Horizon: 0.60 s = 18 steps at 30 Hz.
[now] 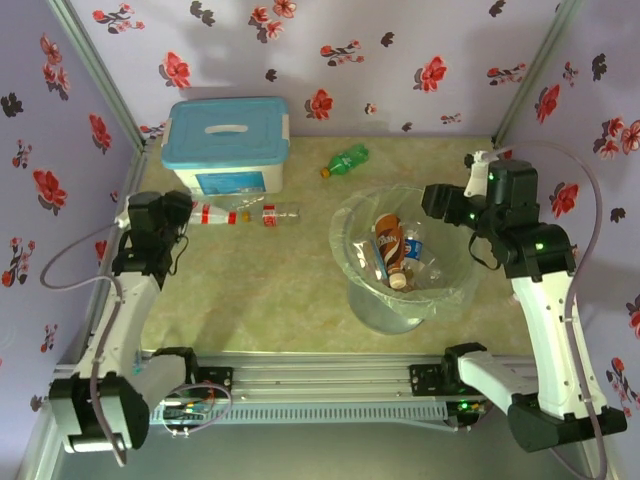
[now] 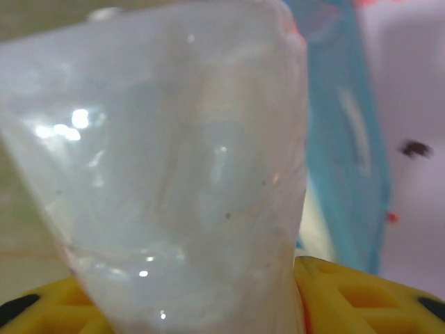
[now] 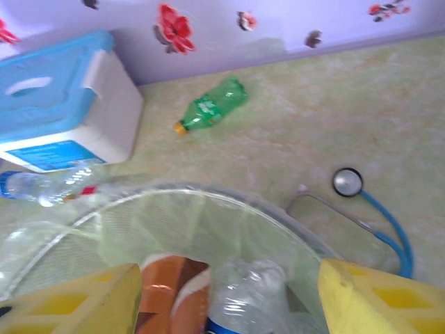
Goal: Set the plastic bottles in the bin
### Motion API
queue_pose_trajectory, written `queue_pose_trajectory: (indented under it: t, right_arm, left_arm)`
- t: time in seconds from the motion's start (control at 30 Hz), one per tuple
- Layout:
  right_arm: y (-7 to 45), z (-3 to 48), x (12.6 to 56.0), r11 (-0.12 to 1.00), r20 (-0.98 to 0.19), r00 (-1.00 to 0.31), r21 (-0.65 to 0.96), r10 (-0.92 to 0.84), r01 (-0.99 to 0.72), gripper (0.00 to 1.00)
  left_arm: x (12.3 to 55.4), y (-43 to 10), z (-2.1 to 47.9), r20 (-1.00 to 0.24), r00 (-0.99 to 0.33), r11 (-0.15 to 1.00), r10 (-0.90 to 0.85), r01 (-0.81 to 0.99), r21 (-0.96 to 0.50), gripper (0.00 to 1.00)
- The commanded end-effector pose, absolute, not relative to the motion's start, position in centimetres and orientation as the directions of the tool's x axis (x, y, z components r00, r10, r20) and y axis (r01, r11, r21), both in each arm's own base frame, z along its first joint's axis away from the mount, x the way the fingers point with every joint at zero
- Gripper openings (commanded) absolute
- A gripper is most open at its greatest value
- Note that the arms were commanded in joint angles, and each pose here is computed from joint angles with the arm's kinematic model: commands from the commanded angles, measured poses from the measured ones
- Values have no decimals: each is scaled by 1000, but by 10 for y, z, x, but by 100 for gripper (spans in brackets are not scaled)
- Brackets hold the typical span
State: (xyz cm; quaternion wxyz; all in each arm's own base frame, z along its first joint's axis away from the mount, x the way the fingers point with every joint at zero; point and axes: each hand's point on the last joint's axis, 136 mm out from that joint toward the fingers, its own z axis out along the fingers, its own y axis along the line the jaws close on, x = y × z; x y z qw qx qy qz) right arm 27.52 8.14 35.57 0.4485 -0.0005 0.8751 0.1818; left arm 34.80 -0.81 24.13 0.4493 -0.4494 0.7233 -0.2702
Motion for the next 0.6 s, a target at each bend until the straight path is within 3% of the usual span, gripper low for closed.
queue_pose_trajectory:
  t: [0.0, 0.13, 0.27, 0.4, 0.57]
  right_arm:
    - [108, 388, 279, 861, -798, -571, 418, 194, -291, 68]
    - [145, 414, 282, 721, -779, -592, 530, 206, -446, 68]
    - [169, 436, 287, 641, -783, -583, 564, 216, -520, 68]
    - [208, 454, 287, 551, -795, -571, 575, 203, -605, 70]
    - [263, 466, 285, 408, -791, -590, 598, 161, -690, 74]
  left_arm:
    - [348, -44, 314, -572, -265, 623, -776, -183, -761, 49]
    - [344, -115, 380, -691, -399, 667, -603, 223, -711, 42]
    - [333, -162, 386, -804, -486, 711, -343, 425, -560, 41]
    - [322, -193, 377, -892, -432, 699, -130, 599, -392, 41]
    - [305, -218, 377, -951, -308, 603, -21, 755, -258, 43]
